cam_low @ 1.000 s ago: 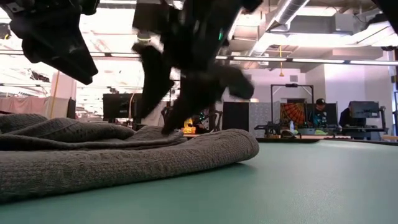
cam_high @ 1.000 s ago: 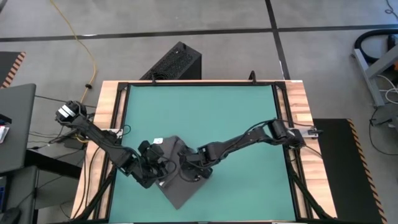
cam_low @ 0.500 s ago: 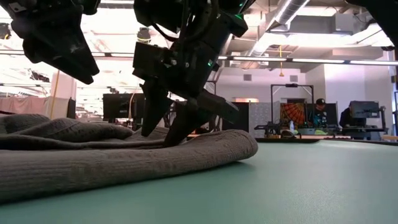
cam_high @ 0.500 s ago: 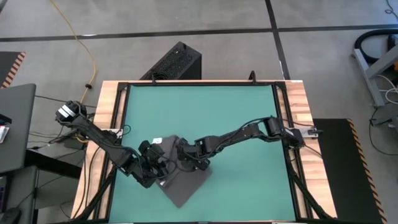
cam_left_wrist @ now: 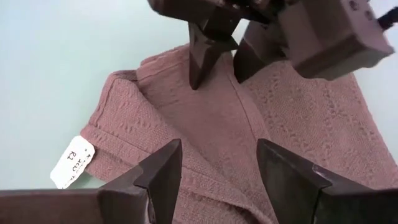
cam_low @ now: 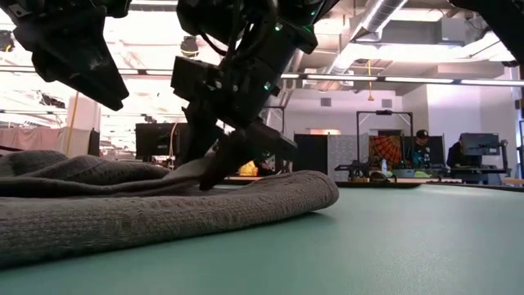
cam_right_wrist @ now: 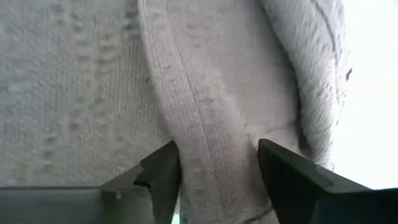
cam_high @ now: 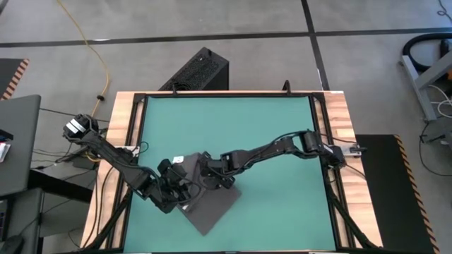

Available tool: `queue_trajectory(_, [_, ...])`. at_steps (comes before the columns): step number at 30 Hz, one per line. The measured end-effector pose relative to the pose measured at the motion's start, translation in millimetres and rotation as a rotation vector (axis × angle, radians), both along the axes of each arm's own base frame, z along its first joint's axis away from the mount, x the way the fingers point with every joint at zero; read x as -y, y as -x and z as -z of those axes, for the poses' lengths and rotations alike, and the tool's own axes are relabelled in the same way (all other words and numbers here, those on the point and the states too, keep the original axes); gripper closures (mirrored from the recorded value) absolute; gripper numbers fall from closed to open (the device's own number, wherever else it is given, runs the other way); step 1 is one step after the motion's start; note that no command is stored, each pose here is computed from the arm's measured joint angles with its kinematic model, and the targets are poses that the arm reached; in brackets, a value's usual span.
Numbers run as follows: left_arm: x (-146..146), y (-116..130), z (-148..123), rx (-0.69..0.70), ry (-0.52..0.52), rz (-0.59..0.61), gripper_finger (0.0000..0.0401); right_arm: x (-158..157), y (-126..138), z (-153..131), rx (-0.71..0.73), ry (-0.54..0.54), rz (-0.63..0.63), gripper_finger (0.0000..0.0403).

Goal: Roll towel into tight, uniform cylinder
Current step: Roll the gray towel

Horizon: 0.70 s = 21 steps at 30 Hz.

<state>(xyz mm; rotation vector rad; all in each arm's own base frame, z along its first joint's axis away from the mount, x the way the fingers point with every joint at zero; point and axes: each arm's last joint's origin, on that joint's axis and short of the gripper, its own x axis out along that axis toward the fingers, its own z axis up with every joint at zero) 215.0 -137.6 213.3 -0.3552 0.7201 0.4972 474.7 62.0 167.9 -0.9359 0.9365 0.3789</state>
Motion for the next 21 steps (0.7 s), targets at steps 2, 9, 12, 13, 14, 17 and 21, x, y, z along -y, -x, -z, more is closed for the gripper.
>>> queue_trajectory(2, [0.0, 0.0, 0.0, 0.000, 0.000, 0.000, 0.0205, 0.4, 0.8, 1.1, -0.012, 0.002, 0.001, 0.0203])
queue_trajectory(9, [0.5, -0.1, 0.1, -0.004, 0.017, 0.002, 0.0205, -0.1, 0.7, 1.1, -0.011, 0.004, 0.002, 0.0331])
queue_trajectory(12, [1.8, -0.3, 0.0, -0.009, 0.029, 0.018, 0.0205, 0.0, 0.8, 1.2, -0.012, 0.005, 0.004, 0.0383])
queue_trajectory(13, [3.9, -0.4, -0.6, -0.002, 0.024, 0.039, 0.0205, 0.3, 0.4, 0.8, -0.003, 0.007, 0.020, 0.0383])
queue_trajectory(14, [6.7, -0.5, -1.6, 0.011, 0.013, 0.065, 0.0206, -0.3, -0.3, 0.2, 0.012, 0.014, 0.042, 0.0383])
queue_trajectory(17, [15.7, -0.1, -5.0, 0.057, -0.021, 0.132, 0.0213, 0.9, -0.2, -4.0, 0.036, 0.035, 0.094, 0.0383])
queue_trajectory(21, [20.1, -1.4, -3.4, 0.070, -0.039, 0.151, 0.0221, 2.6, 2.4, -22.8, 0.092, -0.027, 0.165, 0.0383])
